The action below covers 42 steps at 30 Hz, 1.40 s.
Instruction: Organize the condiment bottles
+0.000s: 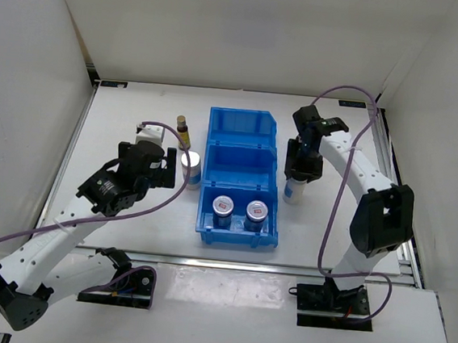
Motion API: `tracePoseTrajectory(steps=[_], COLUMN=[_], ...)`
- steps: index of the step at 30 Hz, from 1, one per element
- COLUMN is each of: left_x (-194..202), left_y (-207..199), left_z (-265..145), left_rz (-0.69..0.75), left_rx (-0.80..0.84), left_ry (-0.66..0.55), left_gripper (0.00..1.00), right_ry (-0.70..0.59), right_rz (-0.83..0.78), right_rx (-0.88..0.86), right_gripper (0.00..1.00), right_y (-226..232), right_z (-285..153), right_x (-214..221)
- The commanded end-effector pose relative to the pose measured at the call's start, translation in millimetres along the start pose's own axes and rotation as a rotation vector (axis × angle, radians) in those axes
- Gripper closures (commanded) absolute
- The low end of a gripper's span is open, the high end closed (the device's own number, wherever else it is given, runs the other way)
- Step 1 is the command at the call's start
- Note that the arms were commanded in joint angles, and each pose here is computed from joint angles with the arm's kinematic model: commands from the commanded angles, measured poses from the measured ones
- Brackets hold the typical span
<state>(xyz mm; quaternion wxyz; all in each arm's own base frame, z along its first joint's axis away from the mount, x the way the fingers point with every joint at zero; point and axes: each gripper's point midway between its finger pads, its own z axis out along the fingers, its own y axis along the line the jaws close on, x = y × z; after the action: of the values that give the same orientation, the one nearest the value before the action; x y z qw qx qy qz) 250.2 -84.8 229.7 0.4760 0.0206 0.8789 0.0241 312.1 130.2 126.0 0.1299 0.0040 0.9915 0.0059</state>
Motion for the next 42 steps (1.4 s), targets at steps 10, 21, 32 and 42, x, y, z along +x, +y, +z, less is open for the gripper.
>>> tracePoseTrajectory(steps=[10, 21, 32, 42], left_x=[-5, -2, 1, 11], left_y=[-3, -5, -8, -23], left_z=[4, 7, 11, 20], left_rz=[0.001, 0.010, 0.019, 0.047], left_rx=[0.005, 0.000, 0.005, 0.057], left_ry=[-0.006, 0.009, 0.028, 0.083], left_gripper=[0.00, 0.00, 0.00, 0.00], right_ry=[-0.394, -0.384, -0.218, -0.321], right_rz=[-0.007, -0.111, -0.148, -0.129], right_rx=[0.013, -0.155, -0.195, -0.095], right_gripper=[0.90, 0.91, 0.83, 0.00], right_y=[19, 89, 120, 106], right_z=[-112, -103, -28, -49], right_x=[-33, -60, -51, -58])
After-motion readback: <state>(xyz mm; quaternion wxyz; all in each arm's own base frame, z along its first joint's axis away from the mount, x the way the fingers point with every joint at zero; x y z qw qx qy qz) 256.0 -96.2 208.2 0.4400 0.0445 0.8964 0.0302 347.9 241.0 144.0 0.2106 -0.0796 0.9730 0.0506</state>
